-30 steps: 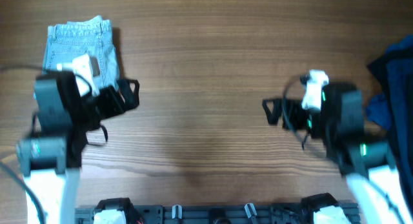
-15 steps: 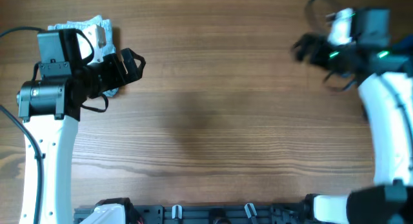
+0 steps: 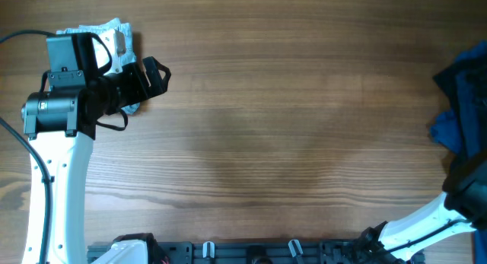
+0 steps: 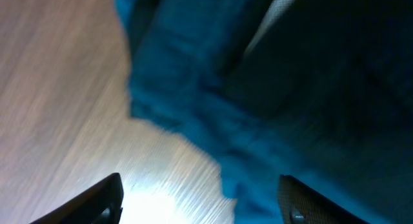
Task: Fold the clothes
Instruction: 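Reach the right gripper to the navy clothes pile and grasp black shorts, then drag the black shorts with the right gripper onto the table center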
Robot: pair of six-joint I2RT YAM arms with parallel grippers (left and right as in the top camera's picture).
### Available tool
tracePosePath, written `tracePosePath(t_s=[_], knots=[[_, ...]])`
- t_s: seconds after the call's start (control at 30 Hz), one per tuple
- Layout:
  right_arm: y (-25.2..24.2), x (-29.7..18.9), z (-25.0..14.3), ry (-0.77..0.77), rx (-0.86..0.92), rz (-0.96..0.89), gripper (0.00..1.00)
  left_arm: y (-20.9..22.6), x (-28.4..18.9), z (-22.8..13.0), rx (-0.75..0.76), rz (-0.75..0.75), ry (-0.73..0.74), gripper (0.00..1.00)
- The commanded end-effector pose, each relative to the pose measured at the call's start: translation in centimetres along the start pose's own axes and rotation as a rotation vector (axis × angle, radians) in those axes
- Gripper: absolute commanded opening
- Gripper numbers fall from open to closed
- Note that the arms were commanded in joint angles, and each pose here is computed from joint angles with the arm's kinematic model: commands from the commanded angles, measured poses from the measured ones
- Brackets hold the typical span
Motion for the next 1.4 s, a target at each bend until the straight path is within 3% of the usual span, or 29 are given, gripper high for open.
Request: tracePosePath(t_s=[0.0,0.13,0.43,0.47,0.5,0.53,0.57,0.6,0.8,1.0,1.17,1.37], knots=[[-1.5,1.8,1.5,-0.053,0.043,-0.081,0.75,-0.2,-0.2,0.3,0.029,0.003,-0.006,1.00],[-2.2,2.9,2.3,-0.110,0.042,-0.146,0.75,-0.2,-0.2,0.3,0.027,0.003,-0.001,1.00],[-2.8,6.9,1.7,-0.061,0.023,-0.174,0.75,-0.2,-0.2,0.2,0.022,0.003,0.005,1.00],[-2.9,6.9,1.7,-0.061,0.025,-0.175,0.70,-0.2,-0.2,0.2,0.022,0.003,0.005,1.00],[-2.9,6.9,1.8,-0.062,0.025,-0.174,0.58,-0.2,-0.2,0.2,0.022,0.003,0.005,1.00],[-2.9,6.7,1.9,-0.066,0.027,-0.173,0.44,-0.2,-0.2,0.2,0.022,0.003,0.005,1.00],[-2.9,6.5,1.9,-0.069,0.028,-0.170,0.10,-0.2,-0.2,0.2,0.022,0.003,0.005,1.00],[-2.8,6.0,2.0,-0.074,0.032,-0.166,0.05,-0.2,-0.2,0.2,0.022,0.003,0.005,1.00],[-0.4,-0.8,2.6,-0.111,0.024,0.048,0.04,-0.2,-0.2,0.2,0.022,0.003,0.005,1.00],[2.6,-11.4,-0.4,-0.093,-0.086,0.334,0.04,-0.4,-0.6,0.2,0.025,-0.008,-0.007,1.00],[6.0,-17.0,-6.9,-0.019,-0.248,0.440,0.04,-1.0,-2.2,0.5,0.045,-0.010,-0.059,1.00],[11.5,-16.2,-18.5,0.221,-0.560,0.467,0.04,-1.9,-5.4,0.8,0.082,0.003,-0.159,1.00]])
Point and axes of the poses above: each gripper's point midway between its finger pads, its own x axis out along the fingers, its own y axis along the line the jaws close on, z = x × y, the point moved 10 cm from there along -x, back along the fingers, and after that the axes turned 15 degrees about x, right-handed, at the moved point
